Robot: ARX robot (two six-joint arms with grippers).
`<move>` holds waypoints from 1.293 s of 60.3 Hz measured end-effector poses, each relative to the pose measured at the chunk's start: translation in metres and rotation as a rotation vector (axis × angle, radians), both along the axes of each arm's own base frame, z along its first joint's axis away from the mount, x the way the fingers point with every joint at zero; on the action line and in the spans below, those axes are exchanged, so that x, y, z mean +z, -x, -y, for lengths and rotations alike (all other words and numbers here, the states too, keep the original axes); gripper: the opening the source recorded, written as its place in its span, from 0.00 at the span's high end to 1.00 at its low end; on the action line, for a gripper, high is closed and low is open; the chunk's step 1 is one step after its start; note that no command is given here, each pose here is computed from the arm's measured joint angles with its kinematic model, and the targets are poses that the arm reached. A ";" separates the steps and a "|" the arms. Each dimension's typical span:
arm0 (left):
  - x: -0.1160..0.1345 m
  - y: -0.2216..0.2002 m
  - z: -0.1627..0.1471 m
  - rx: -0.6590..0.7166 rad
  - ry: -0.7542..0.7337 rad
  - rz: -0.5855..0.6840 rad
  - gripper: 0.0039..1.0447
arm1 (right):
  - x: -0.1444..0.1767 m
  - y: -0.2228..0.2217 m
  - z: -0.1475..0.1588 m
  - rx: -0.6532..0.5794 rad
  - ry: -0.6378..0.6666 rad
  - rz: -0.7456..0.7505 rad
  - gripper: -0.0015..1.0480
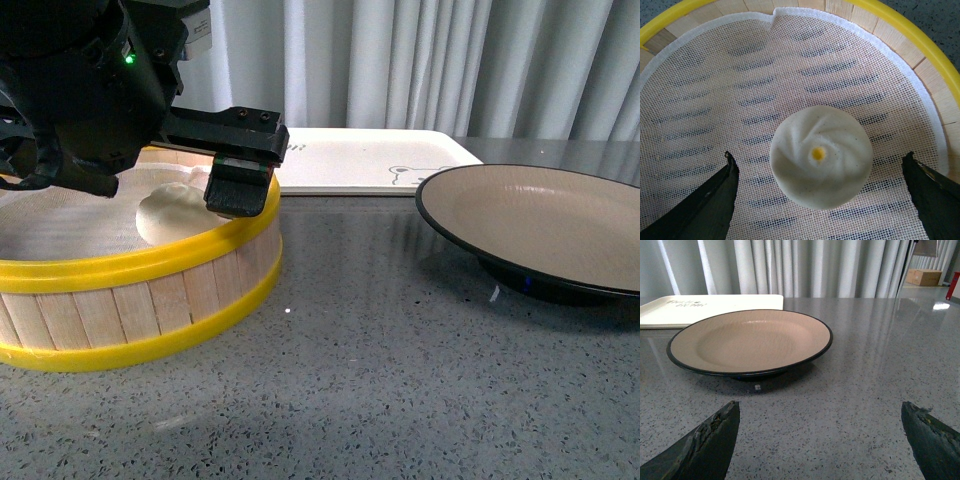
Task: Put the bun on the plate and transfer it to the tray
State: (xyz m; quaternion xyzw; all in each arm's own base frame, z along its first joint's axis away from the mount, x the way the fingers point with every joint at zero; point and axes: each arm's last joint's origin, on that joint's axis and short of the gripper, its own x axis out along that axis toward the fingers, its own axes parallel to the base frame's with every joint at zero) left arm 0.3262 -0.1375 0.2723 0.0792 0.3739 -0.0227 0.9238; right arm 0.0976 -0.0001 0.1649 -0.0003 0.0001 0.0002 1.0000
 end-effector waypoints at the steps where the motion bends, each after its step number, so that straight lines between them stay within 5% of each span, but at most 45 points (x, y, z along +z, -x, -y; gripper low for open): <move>1: 0.000 0.000 0.000 0.000 0.000 0.000 0.06 | 0.000 0.000 0.000 0.000 0.000 0.000 0.08; 35: -0.002 0.001 0.000 0.003 0.020 -0.019 0.97 | 0.000 0.000 0.000 0.000 0.000 0.000 0.08; 49: 0.004 0.000 0.001 0.000 0.021 -0.011 0.97 | 0.000 0.000 0.000 0.000 0.000 0.000 0.08; 63: 0.044 -0.006 0.006 -0.017 0.035 0.078 0.97 | 0.000 0.000 0.000 0.000 0.000 0.000 0.08; 78: 0.101 -0.017 0.067 -0.201 0.130 0.230 0.97 | 0.000 0.000 0.000 0.000 0.000 0.000 0.08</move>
